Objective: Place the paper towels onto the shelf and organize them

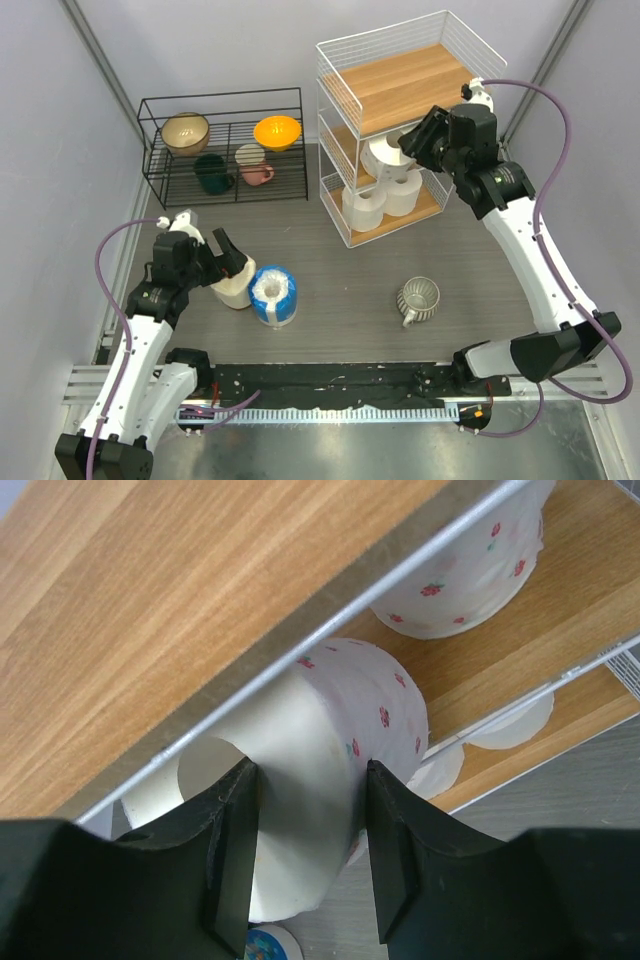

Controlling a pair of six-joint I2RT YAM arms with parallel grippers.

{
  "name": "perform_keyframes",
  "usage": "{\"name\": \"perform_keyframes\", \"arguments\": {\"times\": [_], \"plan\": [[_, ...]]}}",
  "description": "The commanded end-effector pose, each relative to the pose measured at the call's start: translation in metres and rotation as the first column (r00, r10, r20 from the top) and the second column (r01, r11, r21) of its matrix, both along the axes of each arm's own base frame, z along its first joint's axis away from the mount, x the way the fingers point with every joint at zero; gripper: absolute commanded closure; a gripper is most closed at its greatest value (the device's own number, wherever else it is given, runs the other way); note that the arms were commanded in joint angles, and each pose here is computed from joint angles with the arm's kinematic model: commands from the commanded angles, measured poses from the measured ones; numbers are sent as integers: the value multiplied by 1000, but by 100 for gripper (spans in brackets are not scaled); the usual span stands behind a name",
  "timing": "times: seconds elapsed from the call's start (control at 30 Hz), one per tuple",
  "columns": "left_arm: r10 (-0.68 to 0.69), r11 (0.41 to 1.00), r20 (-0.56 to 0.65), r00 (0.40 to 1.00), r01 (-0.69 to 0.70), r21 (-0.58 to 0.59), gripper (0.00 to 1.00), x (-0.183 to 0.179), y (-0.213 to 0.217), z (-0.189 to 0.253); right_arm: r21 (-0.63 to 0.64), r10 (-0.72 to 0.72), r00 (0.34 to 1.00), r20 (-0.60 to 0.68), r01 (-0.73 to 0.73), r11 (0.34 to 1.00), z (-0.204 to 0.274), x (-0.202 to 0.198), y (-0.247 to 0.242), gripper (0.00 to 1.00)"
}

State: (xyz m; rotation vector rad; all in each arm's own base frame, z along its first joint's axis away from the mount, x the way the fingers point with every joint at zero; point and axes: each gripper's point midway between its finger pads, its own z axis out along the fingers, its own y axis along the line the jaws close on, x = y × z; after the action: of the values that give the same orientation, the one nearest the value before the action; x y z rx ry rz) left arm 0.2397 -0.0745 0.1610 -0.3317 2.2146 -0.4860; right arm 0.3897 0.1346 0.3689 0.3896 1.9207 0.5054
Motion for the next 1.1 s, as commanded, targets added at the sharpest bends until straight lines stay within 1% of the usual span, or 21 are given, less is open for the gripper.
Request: {"name": "perform_keyframes", "arguments": {"times": [0.0, 0.2, 0.43, 0.67, 0.7, 0.77, 0.8, 0.9, 1.07], "plan": [[-24, 1000, 30, 999, 24, -13, 0, 4, -5, 6, 32, 24, 989, 149, -29, 999, 55, 12, 4, 55], [-24, 1000, 30, 999, 25, -12, 0, 5, -5, 6, 33, 36, 988, 150, -42, 999, 60, 24, 6, 55], [-23, 1000, 31, 999, 23, -11, 0, 4, -5, 6, 39, 56, 991, 119, -61, 997, 46, 34, 13, 56], [-23, 1000, 34, 999, 23, -12, 0, 4, -5, 6, 60, 48, 993, 112, -55, 997, 29, 32, 13, 56], [-21, 1000, 32, 999, 22, -11, 0, 4, -4, 6, 61, 43, 993, 106, -50, 997, 21, 33, 12, 54], [-23, 1000, 34, 999, 23, -12, 0, 5, -5, 6, 68, 32, 993, 117, -40, 997, 19, 30, 10, 50], [-23, 1000, 31, 999, 23, -11, 0, 4, -5, 6, 77, 30, 991, 130, -40, 996, 18, 27, 9, 44], [-23, 1000, 31, 999, 23, -11, 0, 4, -5, 6, 91, 18, 988, 151, -32, 995, 17, 22, 6, 36], [-24, 1000, 34, 999, 25, -12, 0, 5, -5, 6, 103, -7, 981, 191, -13, 995, 23, 12, -2, 32]]}}
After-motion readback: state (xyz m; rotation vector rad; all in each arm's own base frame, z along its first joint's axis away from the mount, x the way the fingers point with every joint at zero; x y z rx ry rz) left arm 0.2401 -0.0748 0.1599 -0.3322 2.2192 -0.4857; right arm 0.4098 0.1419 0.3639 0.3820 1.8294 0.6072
